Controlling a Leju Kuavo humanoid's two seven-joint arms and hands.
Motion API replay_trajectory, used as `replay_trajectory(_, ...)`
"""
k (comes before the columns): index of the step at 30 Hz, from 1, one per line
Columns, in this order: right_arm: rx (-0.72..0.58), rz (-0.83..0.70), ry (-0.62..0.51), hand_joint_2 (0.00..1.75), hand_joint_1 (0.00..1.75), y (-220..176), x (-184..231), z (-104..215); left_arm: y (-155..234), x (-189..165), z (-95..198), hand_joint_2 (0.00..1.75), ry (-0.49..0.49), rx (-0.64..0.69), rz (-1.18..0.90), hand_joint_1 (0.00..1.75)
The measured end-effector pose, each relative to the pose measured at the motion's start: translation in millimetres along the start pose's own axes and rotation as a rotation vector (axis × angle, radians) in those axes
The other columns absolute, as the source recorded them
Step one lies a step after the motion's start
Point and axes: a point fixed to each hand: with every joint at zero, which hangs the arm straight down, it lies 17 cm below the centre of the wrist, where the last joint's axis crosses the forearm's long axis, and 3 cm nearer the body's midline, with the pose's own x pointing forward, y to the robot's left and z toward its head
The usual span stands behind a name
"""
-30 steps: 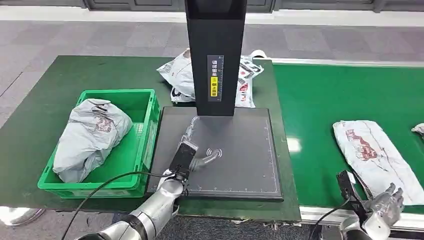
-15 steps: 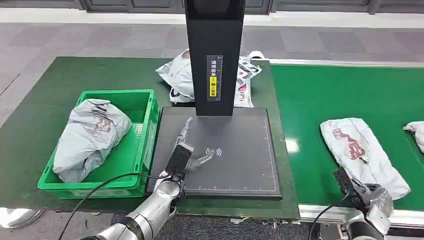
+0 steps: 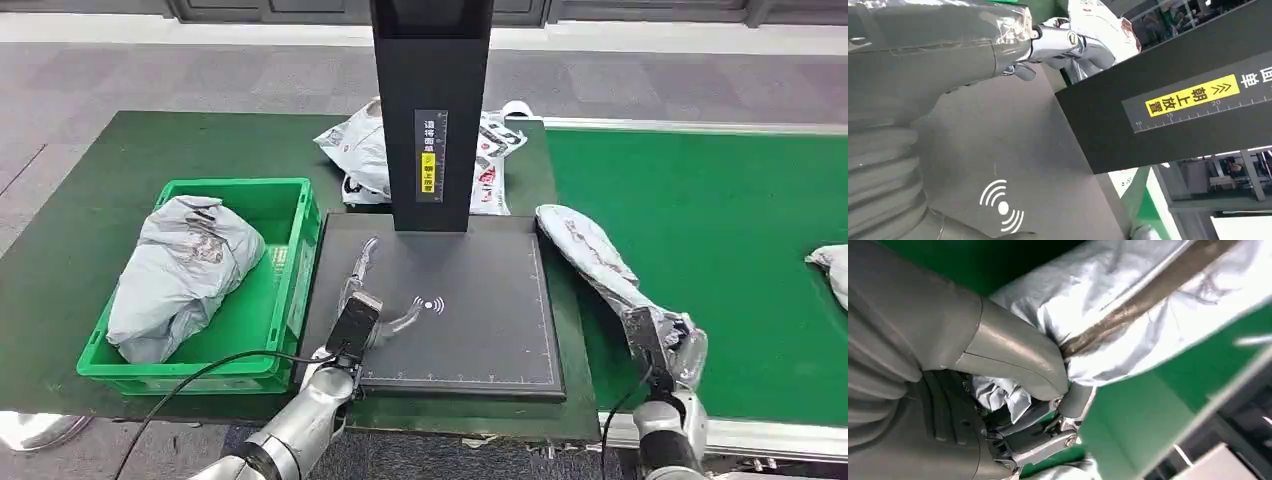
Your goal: Moved the parcel from conveyor to table for the left to box.
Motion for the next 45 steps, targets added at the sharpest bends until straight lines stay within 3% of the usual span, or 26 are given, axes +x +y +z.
replay_trajectory(8, 0.111, -0.004, -0.374, 1.75, 1.75, 55.1, 142.4, 52.1, 7.6, -3.4, 0.3, 1.75, 0.005, 0.008, -0.003, 0.00)
replay_trajectory(11, 0.248, -0.072, -0.456, 1.75, 1.75, 88.6, 182.4, 80.5, 10.8, -5.0, 0.6, 1.75, 0.006, 0.008, -0.005, 0.00)
replay_trajectory(16, 0.438, -0.113, -0.529, 1.75, 1.75, 133.0, 212.7, 128.6, 10.6, -5.0, 0.8, 1.75, 0.004, 0.000, -0.007, 0.00)
replay_trajectory(25, 0.576, -0.091, -0.563, 1.75, 1.75, 160.3, 222.4, 160.5, 11.6, -4.9, 0.8, 1.75, 0.002, -0.006, -0.004, 0.00)
replay_trajectory(27, 0.642, -0.078, -0.562, 1.75, 0.00, 171.2, 220.8, 172.4, 10.5, -3.9, 0.4, 1.75, 0.001, -0.010, 0.010, 0.00)
replay_trajectory(35, 0.845, -0.024, -0.572, 1.75, 0.00, 197.2, 207.8, 206.4, 16.6, 5.3, -3.5, 1.75, -0.012, 0.029, 0.098, 0.00)
replay_trajectory(42, 0.829, -0.120, -0.637, 1.75, 0.00, 185.8, 227.0, 219.6, 46.9, 25.7, -4.4, 1.75, -0.076, 0.173, 0.069, 0.00)
replay_trajectory(45, 0.768, -0.209, -0.657, 1.75, 0.00, 169.9, 240.4, 215.0, 47.2, 21.7, -3.1, 1.75, -0.071, 0.159, 0.055, 0.00)
